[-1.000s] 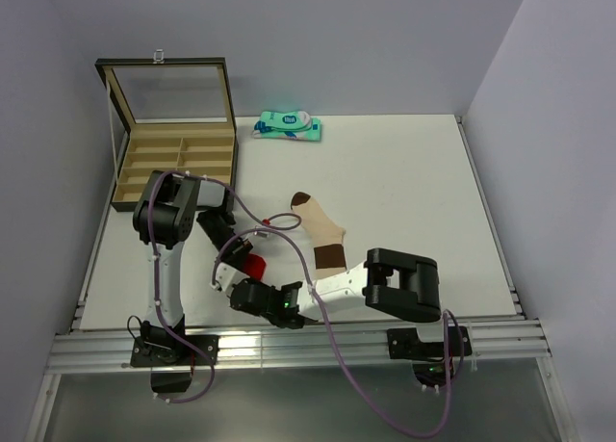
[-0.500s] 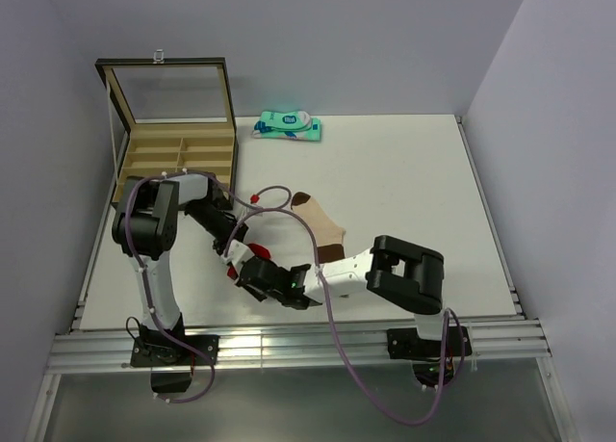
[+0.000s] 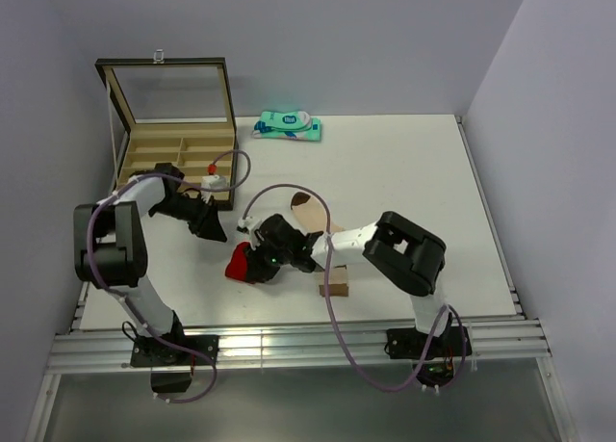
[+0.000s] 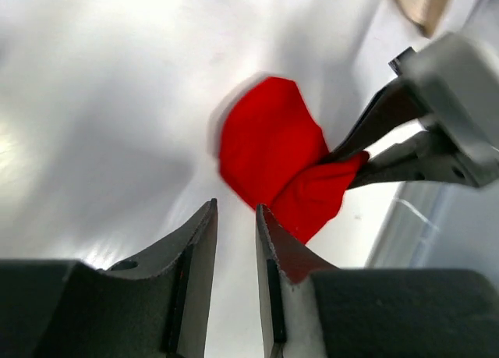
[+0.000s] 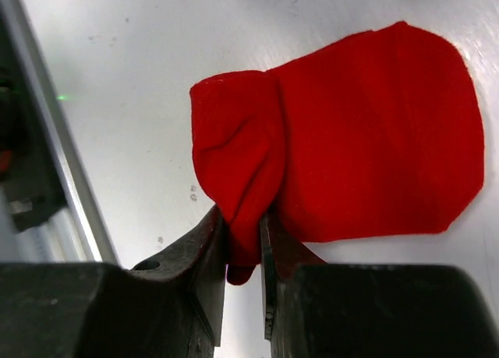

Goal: Roll the socks
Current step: Roll the sock at the center of the board.

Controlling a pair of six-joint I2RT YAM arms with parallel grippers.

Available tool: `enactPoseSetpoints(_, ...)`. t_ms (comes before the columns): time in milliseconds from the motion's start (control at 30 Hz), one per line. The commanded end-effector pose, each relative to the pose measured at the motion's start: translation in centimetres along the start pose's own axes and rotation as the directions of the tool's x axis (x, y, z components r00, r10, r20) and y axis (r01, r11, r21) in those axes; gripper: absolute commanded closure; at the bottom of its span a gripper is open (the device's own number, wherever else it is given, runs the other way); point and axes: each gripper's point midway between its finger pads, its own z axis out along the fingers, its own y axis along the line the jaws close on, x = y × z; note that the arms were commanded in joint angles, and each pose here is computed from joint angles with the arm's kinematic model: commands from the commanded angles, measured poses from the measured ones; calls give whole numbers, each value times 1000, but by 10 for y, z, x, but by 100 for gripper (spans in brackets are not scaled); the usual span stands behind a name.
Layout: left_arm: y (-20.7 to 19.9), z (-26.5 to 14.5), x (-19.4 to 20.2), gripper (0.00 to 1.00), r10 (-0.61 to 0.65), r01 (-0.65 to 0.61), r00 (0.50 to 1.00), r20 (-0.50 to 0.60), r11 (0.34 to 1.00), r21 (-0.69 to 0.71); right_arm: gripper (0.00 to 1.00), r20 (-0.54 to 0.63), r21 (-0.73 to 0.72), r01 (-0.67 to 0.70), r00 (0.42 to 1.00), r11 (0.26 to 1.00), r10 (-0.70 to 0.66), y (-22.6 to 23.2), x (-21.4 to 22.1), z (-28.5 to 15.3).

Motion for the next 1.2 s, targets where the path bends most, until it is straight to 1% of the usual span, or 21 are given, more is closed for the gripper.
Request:
enactPoseSetpoints(0,10,-16,-13,68,80,-70,995,67,989,-132,100,-251,-36,-195,951,980,180,-19,53,1)
enactPoseSetpoints(33,14,-23,-20,67,121,-103,989,89,977,-186,100,-282,-50,-224,938,973,202,-20,56,1)
enactPoseSetpoints(100,19,-24,-11,63,124,-104,990,72,965,-240,100,-339,-67,-303,903,951,264,-24,60,-1)
enactPoseSetpoints(167,20,-28,-11,61,192,-162,979,72,941,-298,100,-395,-97,-381,863,919,316,-21,60,-5)
enactPoseSetpoints(200,25,-31,-9,58,207,-175,976,60,924,-340,100,-411,-72,-427,836,901,363,-32,64,-6)
enactPoseSetpoints(300,25,-38,-12,52,310,-257,949,50,860,-441,100,-445,-95,-512,789,853,424,-37,59,-13)
enactPoseSetpoints(367,20,-40,-10,52,389,-331,921,12,801,-499,100,-463,-84,-537,767,839,444,-40,56,-17)
enactPoseSetpoints(400,14,-36,-17,50,458,-396,889,-5,762,-512,100,-469,-83,-550,758,831,454,-41,53,-19)
enactPoseSetpoints(433,12,-41,-22,50,498,-428,867,-31,710,-559,100,-477,-75,-563,745,823,466,-43,54,-19)
enactPoseSetpoints(467,10,-34,-13,49,508,-446,860,-52,696,-563,100,-483,-72,-576,734,814,477,-43,50,-19)
enactPoseSetpoints(500,2,-25,-21,48,565,-498,823,-66,660,-562,100,-489,-66,-590,722,805,490,-43,49,-19)
enactPoseSetpoints(533,-4,-26,-24,48,595,-524,799,-84,623,-581,100,-498,-68,-606,709,792,499,-44,49,-19)
enactPoseSetpoints(567,-7,-20,-19,48,605,-539,791,-93,615,-575,100,-503,-61,-615,699,786,509,-45,46,-20)
enactPoseSetpoints(633,-19,-12,-25,45,659,-587,746,-99,579,-566,100,-511,-47,-629,682,776,523,-45,45,-19)
enactPoseSetpoints(767,-35,5,-16,41,703,-647,702,-115,562,-516,100,-519,-26,-674,640,738,567,-50,44,-17)
enactPoseSetpoints(833,-46,12,-15,40,740,-688,660,-126,530,-496,100,-516,-11,-677,635,736,576,-54,43,-16)
enactPoseSetpoints(867,-47,16,-8,38,747,-702,651,-134,525,-482,100,-518,-12,-679,632,734,576,-53,43,-15)
enactPoseSetpoints(900,-52,21,-4,38,767,-729,625,-148,505,-462,100,-519,-4,-688,622,726,586,-54,44,-15)
enactPoseSetpoints(1033,-62,36,11,37,779,-771,602,-177,508,-385,100,-514,34,-687,611,725,603,-60,48,-12)
enactPoseSetpoints(1100,-66,43,17,34,792,-789,582,-186,495,-364,100,-512,35,-694,605,719,609,-61,47,-12)
enactPoseSetpoints(1167,-67,48,25,34,796,-800,572,-199,487,-351,100,-509,39,-693,606,720,611,-62,47,-12)
